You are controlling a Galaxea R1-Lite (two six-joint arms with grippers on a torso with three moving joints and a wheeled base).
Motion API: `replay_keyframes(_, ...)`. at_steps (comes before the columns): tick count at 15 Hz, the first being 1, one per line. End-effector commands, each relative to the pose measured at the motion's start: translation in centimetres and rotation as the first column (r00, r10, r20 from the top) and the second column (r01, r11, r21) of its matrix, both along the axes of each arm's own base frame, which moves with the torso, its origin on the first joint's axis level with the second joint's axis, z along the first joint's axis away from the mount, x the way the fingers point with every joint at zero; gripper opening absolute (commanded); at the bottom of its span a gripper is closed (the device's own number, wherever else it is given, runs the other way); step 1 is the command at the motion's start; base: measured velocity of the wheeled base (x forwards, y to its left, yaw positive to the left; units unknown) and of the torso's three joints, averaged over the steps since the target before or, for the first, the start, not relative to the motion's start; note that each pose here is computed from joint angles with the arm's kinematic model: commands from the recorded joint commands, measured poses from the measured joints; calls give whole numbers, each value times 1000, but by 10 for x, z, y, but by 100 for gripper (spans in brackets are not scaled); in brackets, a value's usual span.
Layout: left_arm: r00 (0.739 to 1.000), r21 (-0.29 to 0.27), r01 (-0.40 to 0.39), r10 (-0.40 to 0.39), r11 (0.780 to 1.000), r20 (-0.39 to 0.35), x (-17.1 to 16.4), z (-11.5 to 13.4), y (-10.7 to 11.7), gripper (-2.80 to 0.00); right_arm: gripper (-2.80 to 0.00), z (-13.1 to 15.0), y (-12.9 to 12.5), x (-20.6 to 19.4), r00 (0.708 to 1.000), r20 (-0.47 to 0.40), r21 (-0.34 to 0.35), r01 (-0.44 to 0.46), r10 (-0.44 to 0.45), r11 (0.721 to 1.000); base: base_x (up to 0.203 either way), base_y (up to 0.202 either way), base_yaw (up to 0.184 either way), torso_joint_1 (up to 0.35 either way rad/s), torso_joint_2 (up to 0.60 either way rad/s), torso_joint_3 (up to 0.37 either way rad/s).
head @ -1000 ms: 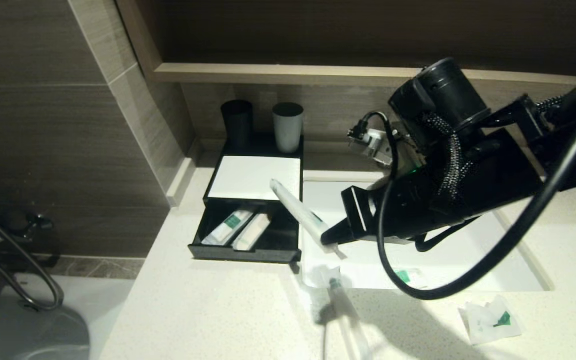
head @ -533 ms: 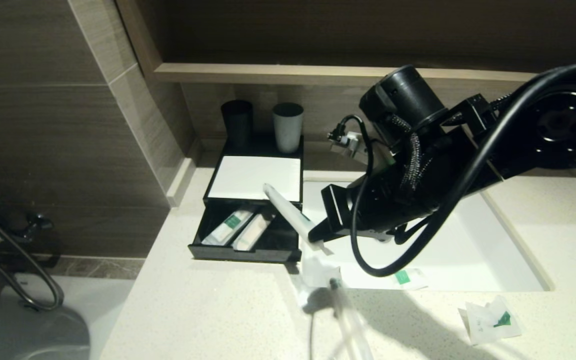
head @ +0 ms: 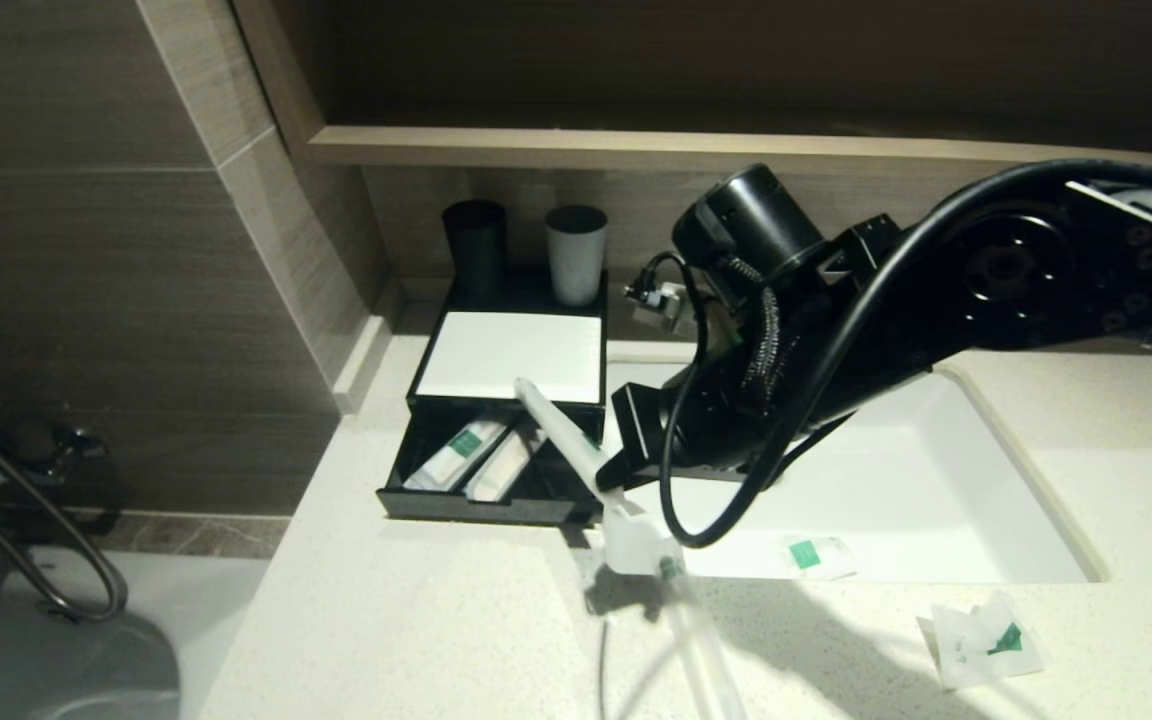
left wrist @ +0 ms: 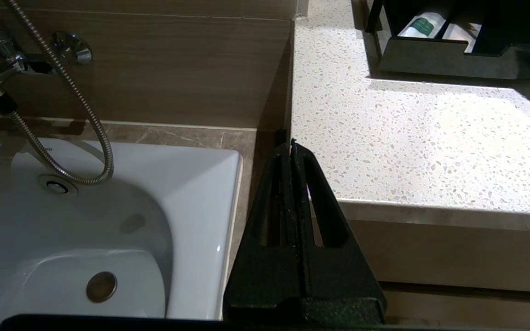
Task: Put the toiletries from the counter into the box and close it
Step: Place the bathroom toiletry into the drawer
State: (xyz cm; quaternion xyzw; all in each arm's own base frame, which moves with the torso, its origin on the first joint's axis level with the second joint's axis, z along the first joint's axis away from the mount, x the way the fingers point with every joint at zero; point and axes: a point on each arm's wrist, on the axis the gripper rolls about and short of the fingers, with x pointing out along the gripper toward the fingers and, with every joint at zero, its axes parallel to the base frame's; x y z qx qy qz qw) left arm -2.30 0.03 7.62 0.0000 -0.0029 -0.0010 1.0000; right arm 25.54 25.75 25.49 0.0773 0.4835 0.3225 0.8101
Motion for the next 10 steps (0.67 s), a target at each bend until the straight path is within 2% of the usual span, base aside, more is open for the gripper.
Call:
replay_keyframes(1, 1000, 0, 0, 0, 1000, 0, 0, 0, 0, -280, -280, -1, 3, 3, 1000, -16, -12, 1, -1, 1000, 0, 0, 0, 0, 0, 0)
replay_keyframes(6, 1000, 0, 0, 0, 1000, 0, 0, 0, 0, -280, -280, -5, 1, -2, 999, -42, -59, -24, 21, 998, 0, 0, 0, 0, 0, 0)
replay_keyframes(10, 1000, 0, 1, -1, 1000, 0, 0, 0, 0, -280, -280, -10, 6, -1, 998, -48, -72, -37, 34, 997, 0, 0, 0, 0, 0, 0)
